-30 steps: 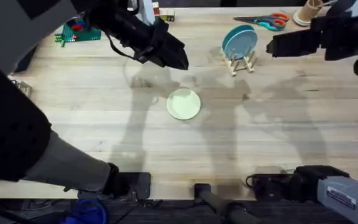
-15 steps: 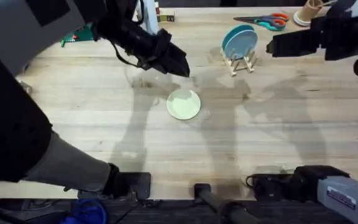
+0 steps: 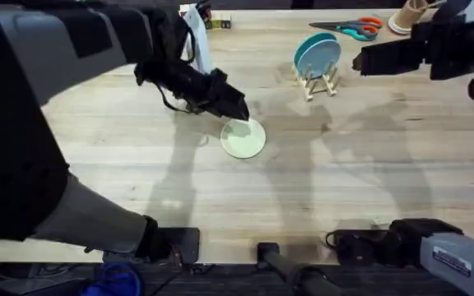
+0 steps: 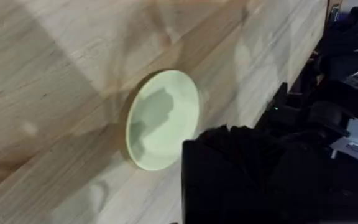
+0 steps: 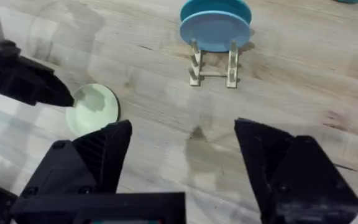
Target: Pick up the plates from the table one by one and place each into a slot on the dish rack.
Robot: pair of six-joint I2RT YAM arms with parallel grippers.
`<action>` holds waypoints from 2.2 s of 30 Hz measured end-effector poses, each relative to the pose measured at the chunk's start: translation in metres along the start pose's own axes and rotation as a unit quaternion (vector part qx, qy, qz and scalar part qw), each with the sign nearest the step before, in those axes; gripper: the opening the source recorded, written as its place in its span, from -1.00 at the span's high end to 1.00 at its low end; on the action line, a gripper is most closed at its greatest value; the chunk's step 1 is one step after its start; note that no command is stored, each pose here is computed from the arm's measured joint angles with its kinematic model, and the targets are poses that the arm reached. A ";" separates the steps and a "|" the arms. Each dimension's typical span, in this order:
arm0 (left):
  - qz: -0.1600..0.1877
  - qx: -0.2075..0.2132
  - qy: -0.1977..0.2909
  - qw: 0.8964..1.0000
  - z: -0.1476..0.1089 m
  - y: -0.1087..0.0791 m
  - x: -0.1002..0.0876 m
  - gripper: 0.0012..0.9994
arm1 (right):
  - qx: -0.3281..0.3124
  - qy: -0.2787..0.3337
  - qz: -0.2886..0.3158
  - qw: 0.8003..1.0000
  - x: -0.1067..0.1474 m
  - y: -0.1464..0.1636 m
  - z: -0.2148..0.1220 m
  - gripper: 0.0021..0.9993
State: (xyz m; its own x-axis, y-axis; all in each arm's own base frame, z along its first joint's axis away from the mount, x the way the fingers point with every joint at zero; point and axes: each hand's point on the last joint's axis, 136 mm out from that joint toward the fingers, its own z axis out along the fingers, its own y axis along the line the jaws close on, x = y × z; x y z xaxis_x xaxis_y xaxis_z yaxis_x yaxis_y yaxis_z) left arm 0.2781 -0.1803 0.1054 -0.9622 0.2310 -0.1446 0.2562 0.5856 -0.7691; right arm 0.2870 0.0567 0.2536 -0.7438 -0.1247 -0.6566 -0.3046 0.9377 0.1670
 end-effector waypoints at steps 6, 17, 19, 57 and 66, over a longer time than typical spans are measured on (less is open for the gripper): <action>-0.006 -0.001 -0.007 1.000 0.014 0.017 0.009 0.92 | 0.000 0.000 0.000 1.000 0.000 0.000 0.000 -0.99; -0.049 -0.008 -0.007 0.999 0.030 0.037 0.024 0.92 | 0.000 0.000 0.000 1.000 0.000 0.000 0.000 -0.99; -0.059 -0.009 -0.001 0.998 0.034 0.042 0.026 0.92 | 0.000 0.000 0.000 1.000 0.000 0.000 0.000 -0.99; -0.107 0.078 0.023 0.991 0.050 0.048 0.026 0.92 | 0.000 0.000 0.000 1.000 0.000 0.000 0.000 -0.99; -0.110 0.076 0.026 0.991 0.050 0.047 0.027 0.92 | 0.000 0.000 0.000 1.000 0.000 0.000 0.000 -0.99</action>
State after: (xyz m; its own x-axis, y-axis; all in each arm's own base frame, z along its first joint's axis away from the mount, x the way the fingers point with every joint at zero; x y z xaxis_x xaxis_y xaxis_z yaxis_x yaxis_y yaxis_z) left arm 0.2598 -0.1851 0.0341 -0.9860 0.1531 0.0665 0.0199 0.5034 -0.8638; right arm 0.2869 0.0567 0.2535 -0.7441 -0.1247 -0.6563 -0.3046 0.9377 0.1672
